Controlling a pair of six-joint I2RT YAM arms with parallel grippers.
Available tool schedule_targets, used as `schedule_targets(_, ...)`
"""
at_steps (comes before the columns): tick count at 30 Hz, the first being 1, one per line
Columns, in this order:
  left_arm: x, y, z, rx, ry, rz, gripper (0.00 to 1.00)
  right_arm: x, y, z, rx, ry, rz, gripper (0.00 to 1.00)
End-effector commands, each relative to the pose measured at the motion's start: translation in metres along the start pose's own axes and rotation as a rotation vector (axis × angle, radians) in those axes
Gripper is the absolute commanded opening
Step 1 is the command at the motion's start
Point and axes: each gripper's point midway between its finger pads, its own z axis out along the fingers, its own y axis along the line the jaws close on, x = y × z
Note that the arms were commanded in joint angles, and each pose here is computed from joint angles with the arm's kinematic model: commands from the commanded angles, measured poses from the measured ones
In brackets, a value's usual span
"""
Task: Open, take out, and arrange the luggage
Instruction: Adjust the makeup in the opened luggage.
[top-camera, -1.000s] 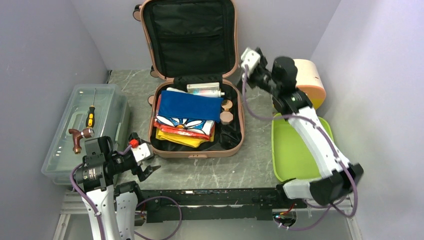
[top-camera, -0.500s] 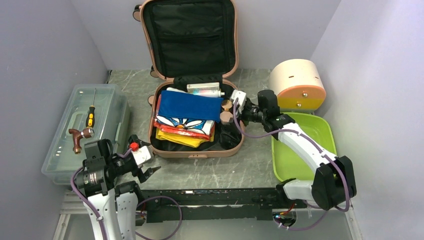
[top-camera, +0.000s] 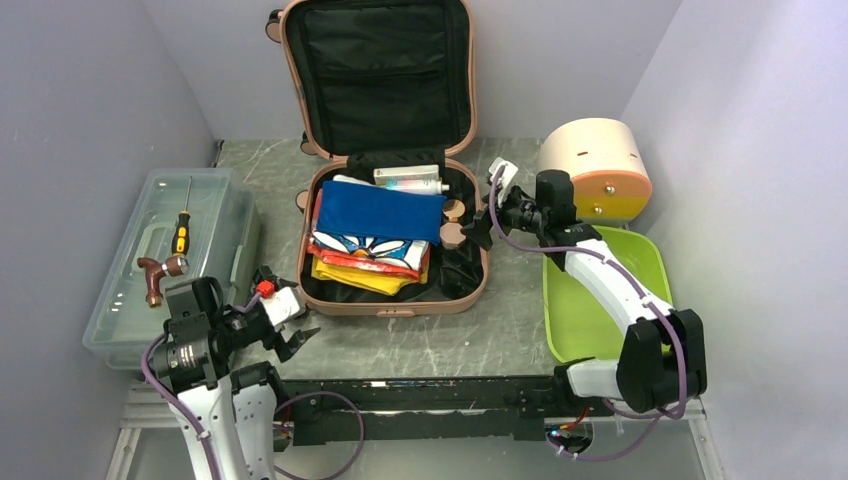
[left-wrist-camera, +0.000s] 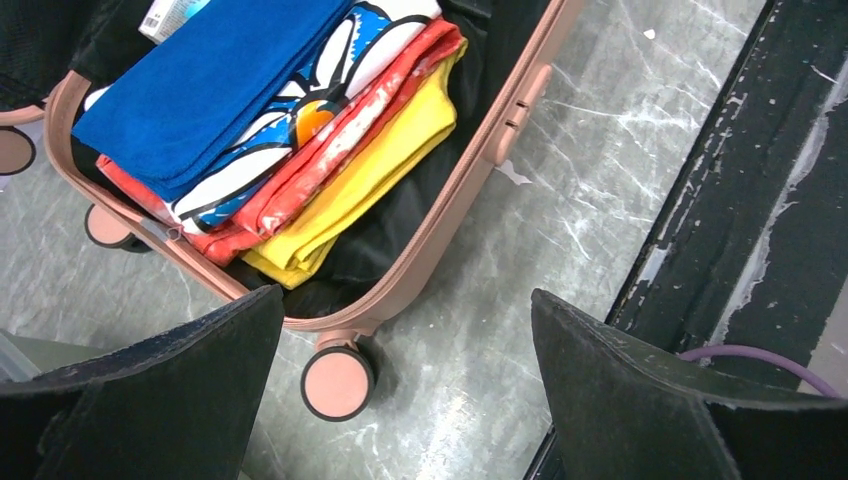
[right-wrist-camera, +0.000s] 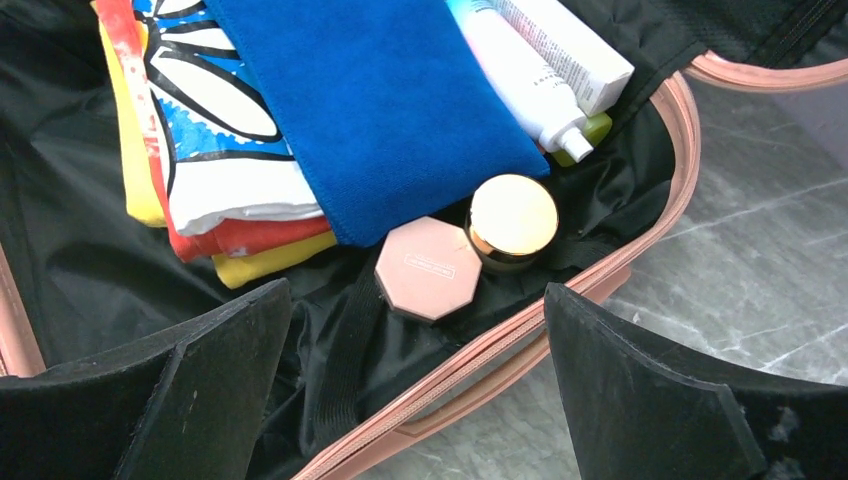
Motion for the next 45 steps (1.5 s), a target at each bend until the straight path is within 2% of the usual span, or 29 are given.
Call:
schedule_targets(1, -0.012, 0.020, 0.004, -0.017, -0.048, -0.015, 1.00, -0.023, -0.008, -0.001, 0.004, -0.016, -0.015, 1.00)
schedule_targets(4, -0.029, 0.049, 0.003, -0.025, -0.063, 0.012, 0.99, -0.029, -0.022, -0.010, 0.071, 0.025, 0.004, 1.00)
schedule_targets(9, -0.060, 0.112, 0.018, 0.056, -0.114, -0.064, 1.00, -0.025, -0.051, -0.026, 0.142, 0.113, 0.149, 1.00)
schedule_targets(11, -0.060, 0.136, 0.044, 0.085, -0.042, -0.086, 0.99, -0.020, -0.060, -0.030, 0.155, 0.120, 0.177, 1.00)
schedule_targets(13, -0.052, 0.140, 0.089, 0.123, 0.092, -0.011, 0.99, -0.015, -0.067, -0.034, 0.172, 0.122, 0.188, 1.00)
schedule_targets(15, -0.039, 0.141, 0.129, 0.143, 0.208, 0.068, 0.99, -0.012, -0.071, -0.036, 0.175, 0.126, 0.184, 1.00)
schedule_targets(20, -0.044, 0.112, 0.205, 0.282, 0.286, 0.228, 1.00, -0.013, -0.068, -0.039, 0.138, 0.112, 0.127, 1.00)
schedule_targets(24, -0.058, 0.092, 0.264, 0.293, 0.296, 0.340, 0.99, -0.014, -0.065, -0.044, 0.137, 0.079, 0.061, 1.00)
schedule_targets(30, -0.078, 0.058, 0.335, 0.295, 0.278, 0.441, 0.99, -0.015, -0.071, -0.052, 0.164, 0.055, 0.061, 1.00)
schedule_targets(36, -0.046, 0.043, 0.377, 0.294, 0.400, 0.497, 0.95, -0.024, -0.091, -0.075, 0.273, -0.023, 0.101, 1.00)
schedule_targets(41, -0.023, 0.053, 0.385, 0.236, 0.475, 0.539, 0.94, -0.028, -0.097, -0.087, 0.302, -0.053, 0.120, 1.00)
schedule_targets(45, -0.022, 0.059, 0.380, 0.226, 0.510, 0.590, 0.94, -0.027, -0.095, -0.088, 0.274, -0.069, 0.144, 1.00)
